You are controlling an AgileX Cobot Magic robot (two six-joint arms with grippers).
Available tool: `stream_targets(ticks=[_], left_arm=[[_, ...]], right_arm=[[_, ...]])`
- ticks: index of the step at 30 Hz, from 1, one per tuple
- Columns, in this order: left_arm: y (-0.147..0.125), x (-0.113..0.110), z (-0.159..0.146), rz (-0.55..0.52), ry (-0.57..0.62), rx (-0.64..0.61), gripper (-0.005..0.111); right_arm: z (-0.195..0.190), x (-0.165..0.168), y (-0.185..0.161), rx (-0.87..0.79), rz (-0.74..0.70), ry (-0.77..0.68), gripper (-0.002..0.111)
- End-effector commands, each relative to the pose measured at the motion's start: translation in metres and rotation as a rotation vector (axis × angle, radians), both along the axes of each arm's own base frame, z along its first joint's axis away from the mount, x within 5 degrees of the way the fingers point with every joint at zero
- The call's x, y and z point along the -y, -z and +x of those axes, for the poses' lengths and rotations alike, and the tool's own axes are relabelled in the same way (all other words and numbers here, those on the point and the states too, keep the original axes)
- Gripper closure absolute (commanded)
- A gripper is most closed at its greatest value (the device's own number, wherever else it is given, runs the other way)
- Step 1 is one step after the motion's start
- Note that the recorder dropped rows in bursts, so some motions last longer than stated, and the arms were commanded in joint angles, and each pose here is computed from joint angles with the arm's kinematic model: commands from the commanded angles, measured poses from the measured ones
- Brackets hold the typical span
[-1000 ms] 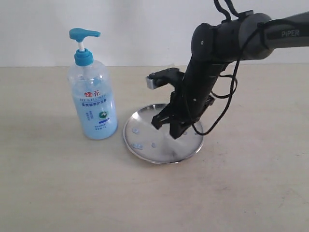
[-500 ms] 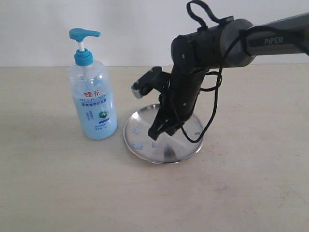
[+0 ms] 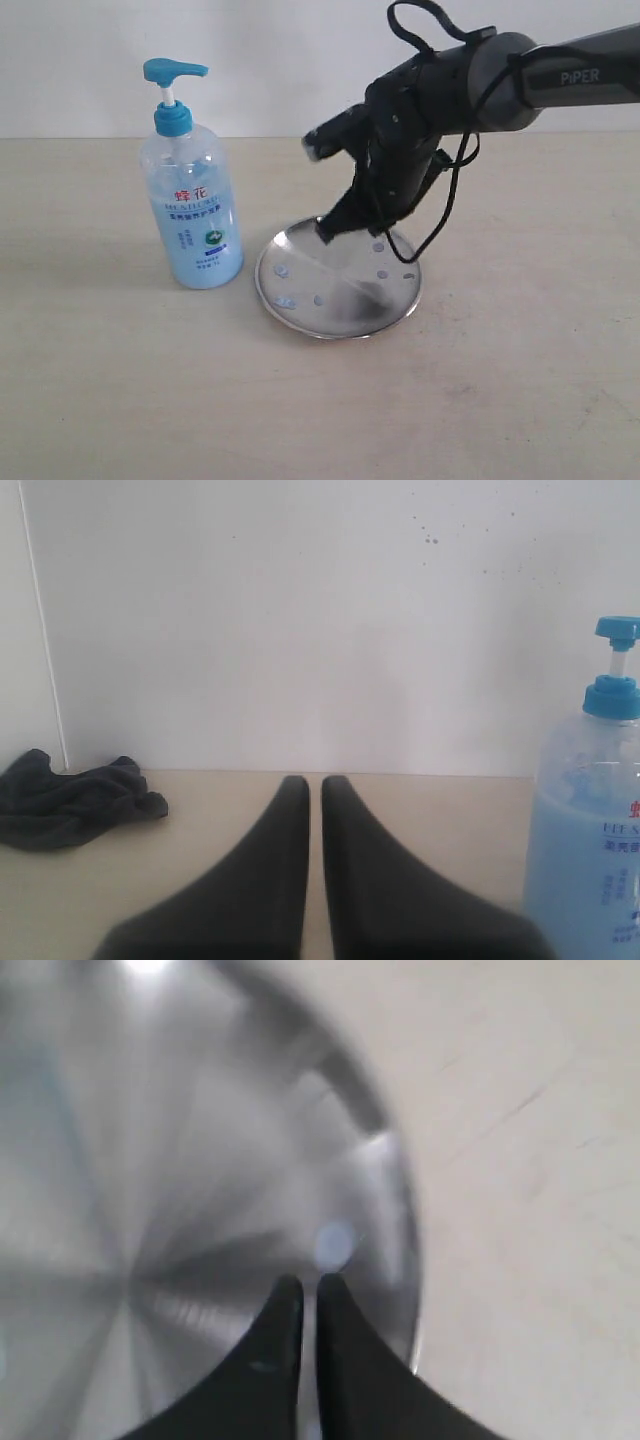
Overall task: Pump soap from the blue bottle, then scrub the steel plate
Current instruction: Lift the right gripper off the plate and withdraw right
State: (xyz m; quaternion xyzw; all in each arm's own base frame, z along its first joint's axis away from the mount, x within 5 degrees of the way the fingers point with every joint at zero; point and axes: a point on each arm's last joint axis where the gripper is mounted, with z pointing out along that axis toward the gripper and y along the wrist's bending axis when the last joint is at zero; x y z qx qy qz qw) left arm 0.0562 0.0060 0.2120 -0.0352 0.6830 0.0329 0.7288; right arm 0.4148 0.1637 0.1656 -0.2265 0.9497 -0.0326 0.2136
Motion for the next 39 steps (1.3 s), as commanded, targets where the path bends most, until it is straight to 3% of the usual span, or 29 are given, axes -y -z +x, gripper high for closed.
stream_targets(ticks=[1, 3, 6, 11, 14, 17, 21, 24, 28, 32, 36, 39], left_arm=[[0.0, 0.0, 0.0, -0.009, 0.007, 0.006, 0.103], [0.0, 0.0, 0.0, -0.009, 0.007, 0.006, 0.103], [0.0, 0.0, 0.0, -0.009, 0.007, 0.006, 0.103], [0.0, 0.0, 0.0, -0.009, 0.007, 0.006, 0.103], [0.0, 0.0, 0.0, -0.009, 0.007, 0.006, 0.103], [0.0, 0.0, 0.0, -0.009, 0.007, 0.006, 0.103], [0.0, 0.0, 0.0, -0.009, 0.007, 0.006, 0.103], [0.0, 0.0, 0.0, -0.009, 0.007, 0.006, 0.103], [0.0, 0.0, 0.0, -0.009, 0.007, 0.006, 0.103], [0.0, 0.0, 0.0, -0.009, 0.007, 0.006, 0.103], [0.0, 0.0, 0.0, -0.009, 0.007, 0.006, 0.103], [0.0, 0.0, 0.0, -0.009, 0.007, 0.006, 0.103]], right_arm=[[0.008, -0.013, -0.019, 0.135, 0.228, 0.159, 0.109], [0.001, -0.014, -0.024, 0.102, 0.161, 0.076, 0.109], [-0.005, -0.001, -0.047, 0.158, 0.177, 0.086, 0.109], [-0.045, 0.034, -0.109, 0.559, 0.405, 0.07, 0.109], [-0.091, 0.053, -0.129, 0.849, 0.45, -0.063, 0.109], [-0.137, 0.075, -0.118, 0.922, 0.39, -0.115, 0.109], [-0.19, 0.105, -0.079, 0.833, 0.417, 0.028, 0.109], [-0.232, 0.122, -0.08, 0.952, 0.587, 0.182, 0.109], [-0.287, 0.135, -0.093, 1.111, 0.675, 0.17, 0.109], [-0.335, 0.145, -0.096, 1.107, 0.666, 0.157, 0.109], [-0.361, 0.151, -0.078, 1.069, 0.764, 0.212, 0.109], [-0.361, 0.151, -0.048, 1.033, 0.751, 0.222, 0.109]])
